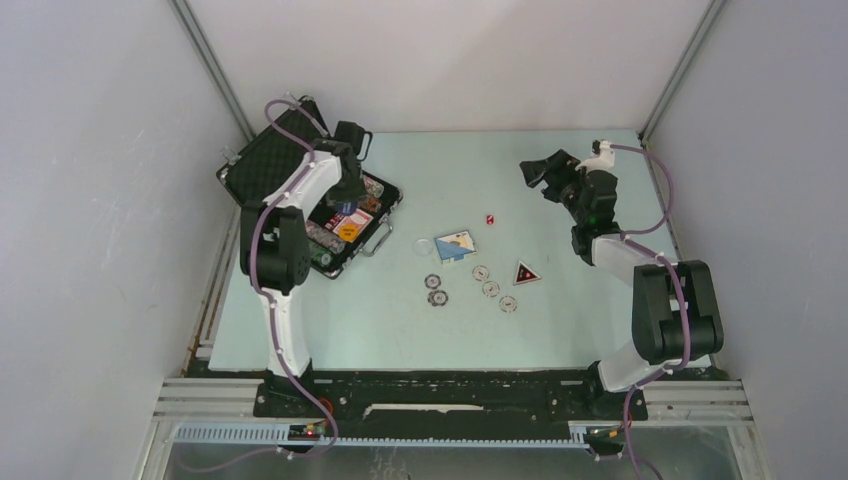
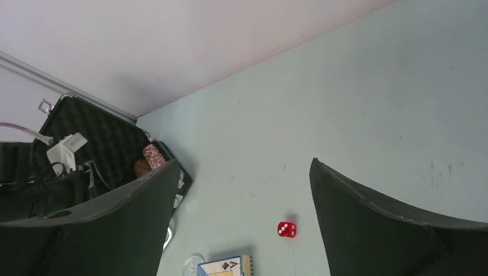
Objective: Pack up texas hold em set
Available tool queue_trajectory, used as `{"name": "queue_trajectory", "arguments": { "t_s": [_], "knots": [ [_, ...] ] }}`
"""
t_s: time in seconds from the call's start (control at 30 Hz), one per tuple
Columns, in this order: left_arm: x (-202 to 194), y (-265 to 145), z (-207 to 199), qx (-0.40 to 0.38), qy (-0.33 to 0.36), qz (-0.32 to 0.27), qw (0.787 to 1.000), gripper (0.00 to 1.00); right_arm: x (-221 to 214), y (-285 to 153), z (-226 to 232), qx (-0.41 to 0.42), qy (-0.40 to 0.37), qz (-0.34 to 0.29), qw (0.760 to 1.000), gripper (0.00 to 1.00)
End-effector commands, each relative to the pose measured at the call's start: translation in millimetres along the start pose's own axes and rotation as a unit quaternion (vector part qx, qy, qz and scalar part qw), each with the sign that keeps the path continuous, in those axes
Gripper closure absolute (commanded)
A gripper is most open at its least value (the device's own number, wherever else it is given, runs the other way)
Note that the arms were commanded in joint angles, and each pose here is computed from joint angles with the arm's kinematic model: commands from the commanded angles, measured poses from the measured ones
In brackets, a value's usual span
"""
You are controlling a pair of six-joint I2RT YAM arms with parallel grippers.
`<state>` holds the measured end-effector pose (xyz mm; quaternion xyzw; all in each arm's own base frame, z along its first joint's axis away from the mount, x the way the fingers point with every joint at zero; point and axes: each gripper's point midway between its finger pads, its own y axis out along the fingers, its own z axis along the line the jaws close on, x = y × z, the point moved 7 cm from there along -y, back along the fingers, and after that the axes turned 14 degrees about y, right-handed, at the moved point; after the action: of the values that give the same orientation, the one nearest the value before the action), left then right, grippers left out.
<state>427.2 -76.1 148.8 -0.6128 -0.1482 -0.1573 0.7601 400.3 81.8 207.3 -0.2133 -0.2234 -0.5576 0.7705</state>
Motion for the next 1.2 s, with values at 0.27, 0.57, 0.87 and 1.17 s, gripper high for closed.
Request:
{"name": "queue_trajectory", "arguments": {
  "t_s": [0.27,0.57,0.87,1.17],
  "knots": [
    [-2,22,-14,-0.044,0.0,0.015,0.999,0.48,9,6,10,0.024,0.0,-0.013,1.0,0.07],
    [-11,26,-15,-0.05,0.008,0.021,0.998,0.45,9,6,9,0.026,0.001,-0.012,1.0,0.07],
    [-13,27,-17,-0.054,0.012,0.026,0.998,0.43,8,6,9,0.026,0.002,-0.01,1.0,0.08],
    [-9,26,-20,-0.065,0.011,0.02,0.998,0.4,7,7,9,0.028,0.006,-0.007,1.0,0.08]
  ]
}}
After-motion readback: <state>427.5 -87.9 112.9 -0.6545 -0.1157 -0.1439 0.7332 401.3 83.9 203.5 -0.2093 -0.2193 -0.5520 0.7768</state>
